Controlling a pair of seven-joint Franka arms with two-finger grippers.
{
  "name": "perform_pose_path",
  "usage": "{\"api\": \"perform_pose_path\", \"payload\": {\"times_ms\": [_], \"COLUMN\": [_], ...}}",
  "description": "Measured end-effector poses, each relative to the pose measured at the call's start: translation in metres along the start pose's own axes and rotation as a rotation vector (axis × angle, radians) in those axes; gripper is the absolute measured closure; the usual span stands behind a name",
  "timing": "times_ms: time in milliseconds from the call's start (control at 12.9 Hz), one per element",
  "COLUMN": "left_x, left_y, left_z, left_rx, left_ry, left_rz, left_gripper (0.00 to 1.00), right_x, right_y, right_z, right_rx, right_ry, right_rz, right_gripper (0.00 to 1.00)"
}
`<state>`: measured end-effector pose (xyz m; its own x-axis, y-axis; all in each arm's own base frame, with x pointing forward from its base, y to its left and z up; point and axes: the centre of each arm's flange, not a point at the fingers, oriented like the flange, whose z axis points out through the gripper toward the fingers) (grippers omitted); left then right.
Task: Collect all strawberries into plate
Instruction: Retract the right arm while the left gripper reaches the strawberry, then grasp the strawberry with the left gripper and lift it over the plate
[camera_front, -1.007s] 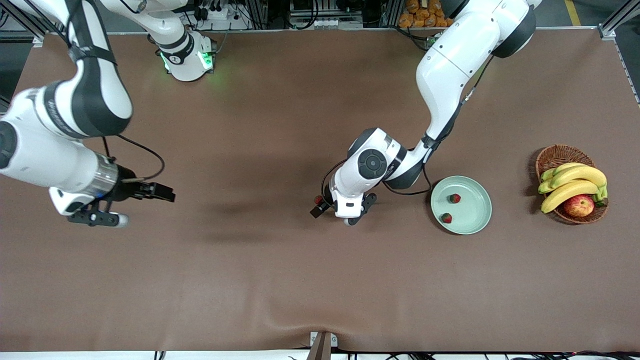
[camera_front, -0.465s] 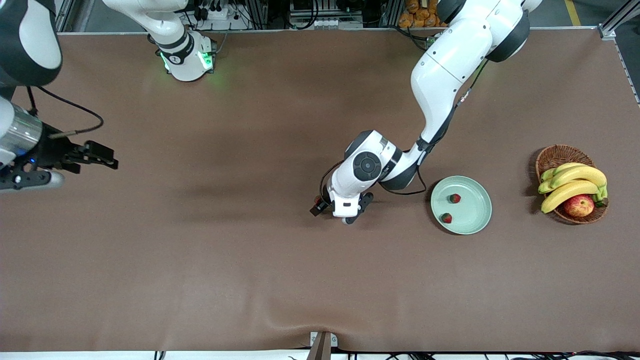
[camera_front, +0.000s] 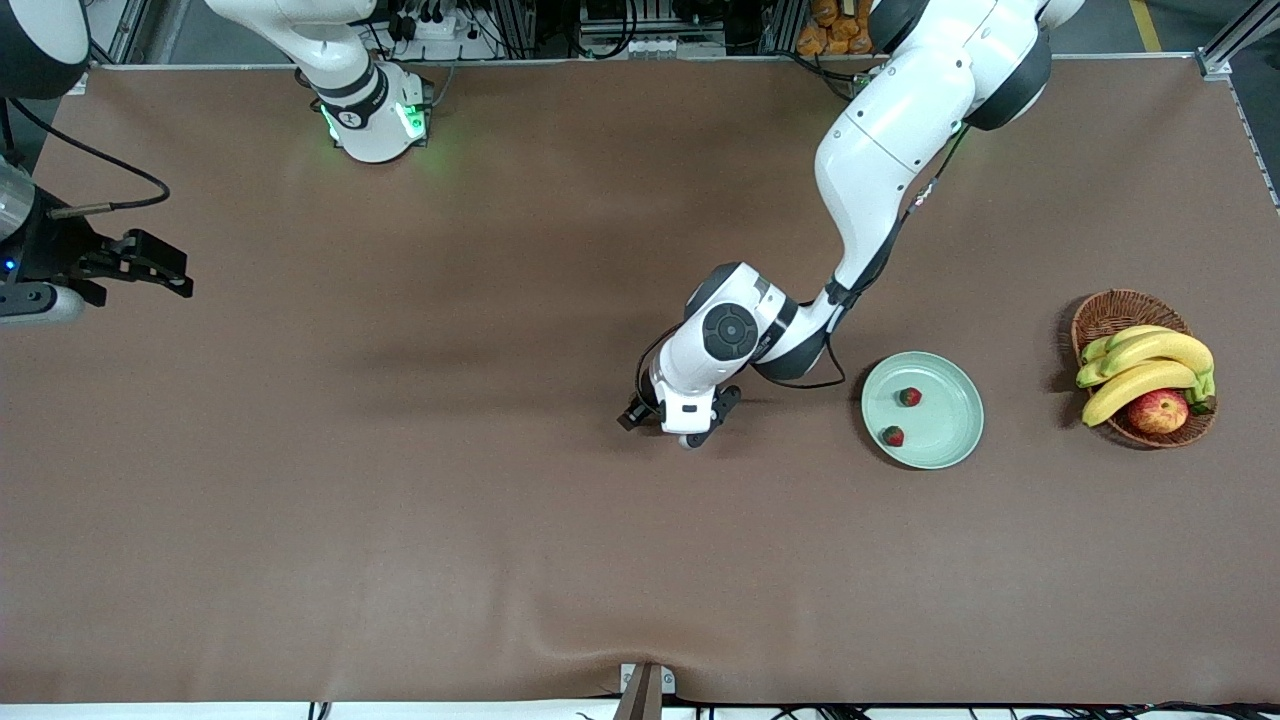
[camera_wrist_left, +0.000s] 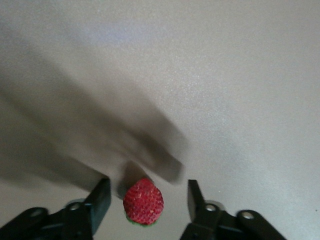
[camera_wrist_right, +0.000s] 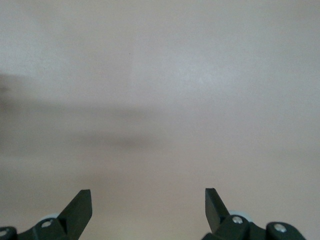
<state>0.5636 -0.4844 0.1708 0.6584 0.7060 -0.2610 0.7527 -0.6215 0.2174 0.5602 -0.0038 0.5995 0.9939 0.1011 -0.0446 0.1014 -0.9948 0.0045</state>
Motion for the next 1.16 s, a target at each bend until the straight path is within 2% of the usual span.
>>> {"api": "perform_pose_path", "payload": {"times_ms": [155, 232, 387, 542, 775, 930, 1162], "left_x": [-0.001, -0.002, -0.009, -0.007, 0.026, 0.062, 0.127], "left_y": [0.0, 0.002, 0.002, 0.005, 0.023, 0.026, -0.001], "left_z": [0.0, -0.002, 0.001, -0.003, -0.059, -0.127, -0.208], "left_rx": [0.001, -0.004, -0.002, -0.017, -0.025, 0.035, 0.162], "left_ry": [-0.001, 0.0, -0.002, 0.006, 0.04, 0.061, 0.068], "left_rz": [0.001, 0.002, 0.012, 0.013, -0.018, -0.043, -0.004], "left_gripper": [0.62, 0.67, 0.67, 0.67, 0.67, 0.67, 0.67], "right_x": [-0.004, -0.008, -0.014, -0.016, -0.016, -0.016, -0.016], "right_y": [0.0, 0.0, -0.002, -0.005, -0.012, -0.014, -0.013], "right_z": [-0.019, -0.033, -0.052, -0.054, -0.053, -0.053, -0.053], "right_rx": [-0.023, -0.027, -0.028, -0.024, 0.01, 0.036, 0.041], "right_ry": [0.002, 0.002, 0.007, -0.006, -0.016, -0.014, -0.014], "right_rz": [-0.002, -0.002, 0.022, 0.103, 0.158, 0.161, 0.163], "right_gripper": [0.0, 0.0, 0.0, 0.0, 0.0, 0.0, 0.0]}}
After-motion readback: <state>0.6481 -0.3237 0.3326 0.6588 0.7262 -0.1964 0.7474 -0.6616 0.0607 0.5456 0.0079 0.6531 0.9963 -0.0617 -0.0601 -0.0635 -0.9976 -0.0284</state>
